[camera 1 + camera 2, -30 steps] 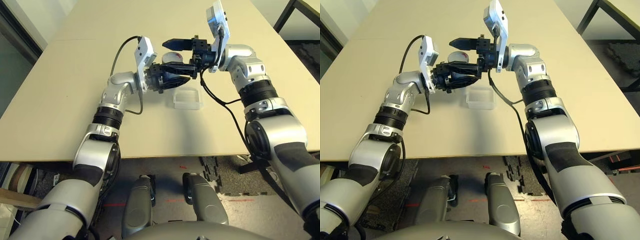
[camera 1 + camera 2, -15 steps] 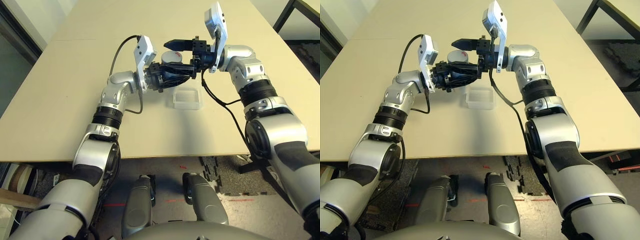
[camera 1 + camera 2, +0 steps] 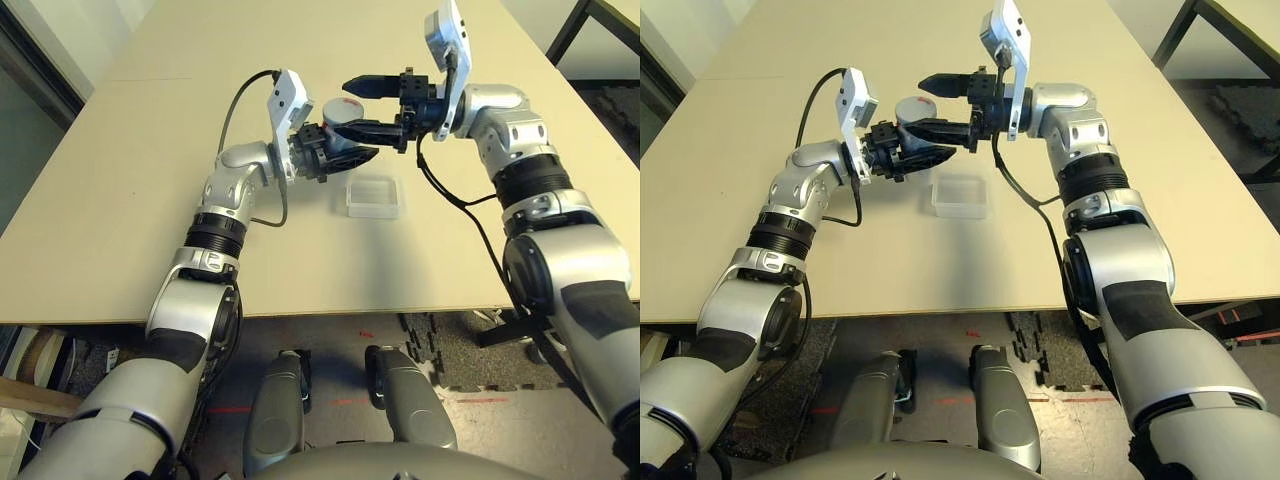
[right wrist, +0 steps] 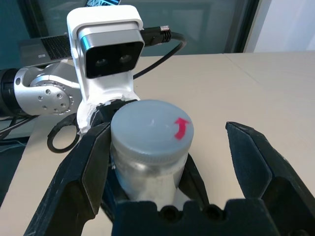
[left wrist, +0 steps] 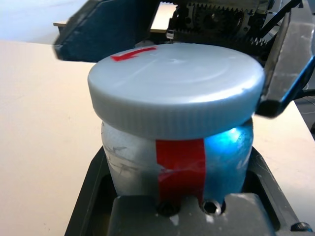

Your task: Pour the medicine from the bottle into the box.

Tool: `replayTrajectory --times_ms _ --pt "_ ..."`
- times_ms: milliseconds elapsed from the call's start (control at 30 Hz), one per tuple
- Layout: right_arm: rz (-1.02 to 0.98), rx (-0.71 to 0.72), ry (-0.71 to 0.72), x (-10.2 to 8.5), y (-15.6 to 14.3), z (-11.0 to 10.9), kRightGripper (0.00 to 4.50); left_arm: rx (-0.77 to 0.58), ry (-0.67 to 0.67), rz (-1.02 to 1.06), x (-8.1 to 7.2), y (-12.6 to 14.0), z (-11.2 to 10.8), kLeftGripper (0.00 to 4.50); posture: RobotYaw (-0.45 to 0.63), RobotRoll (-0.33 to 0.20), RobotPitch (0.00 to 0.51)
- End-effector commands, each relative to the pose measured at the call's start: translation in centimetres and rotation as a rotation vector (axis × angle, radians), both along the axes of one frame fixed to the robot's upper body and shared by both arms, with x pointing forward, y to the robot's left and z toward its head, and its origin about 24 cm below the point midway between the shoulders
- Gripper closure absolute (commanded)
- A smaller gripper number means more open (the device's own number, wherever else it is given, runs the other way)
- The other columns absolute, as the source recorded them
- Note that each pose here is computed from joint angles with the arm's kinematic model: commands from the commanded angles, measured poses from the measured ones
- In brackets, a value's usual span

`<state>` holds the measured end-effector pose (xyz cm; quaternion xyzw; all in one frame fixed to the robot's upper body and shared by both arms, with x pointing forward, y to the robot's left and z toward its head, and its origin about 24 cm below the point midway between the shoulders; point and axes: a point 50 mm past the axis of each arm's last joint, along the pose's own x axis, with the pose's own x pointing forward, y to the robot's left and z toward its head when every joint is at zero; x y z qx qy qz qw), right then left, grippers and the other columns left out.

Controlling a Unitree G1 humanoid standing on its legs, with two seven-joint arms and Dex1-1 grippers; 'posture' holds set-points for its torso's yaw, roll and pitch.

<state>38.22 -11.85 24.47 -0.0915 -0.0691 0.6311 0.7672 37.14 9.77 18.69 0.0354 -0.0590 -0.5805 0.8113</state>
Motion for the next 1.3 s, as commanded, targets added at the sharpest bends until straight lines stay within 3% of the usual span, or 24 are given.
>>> replayTrajectory --times_ms 33,433,867,1300 --pt "-0.125 0.019 0.008 0.2 -3.3 0.3 0.00 0.005 -0.015 -0.053 -0.4 -0.3 -0.1 1.93 -0.10 0.000 0.153" --pt "0.009 -0.022 0.050 -1.1 -4.0 0.2 0.00 0.007 -0.013 -0.042 -0.3 0.0 -0.2 1.93 -0.10 0.000 0.152" --pt "0.071 0.043 0.016 -1.1 0.8 0.6 0.00 0.008 -0.015 -0.057 -0.2 -0.7 -0.1 1.93 -0.10 0.000 0.149" --pt "0.032 0.060 -0.001 -0.5 2.4 0.4 0.00 0.010 -0.017 -0.063 -0.3 -0.8 -0.1 1.93 -0.10 0.000 0.150"
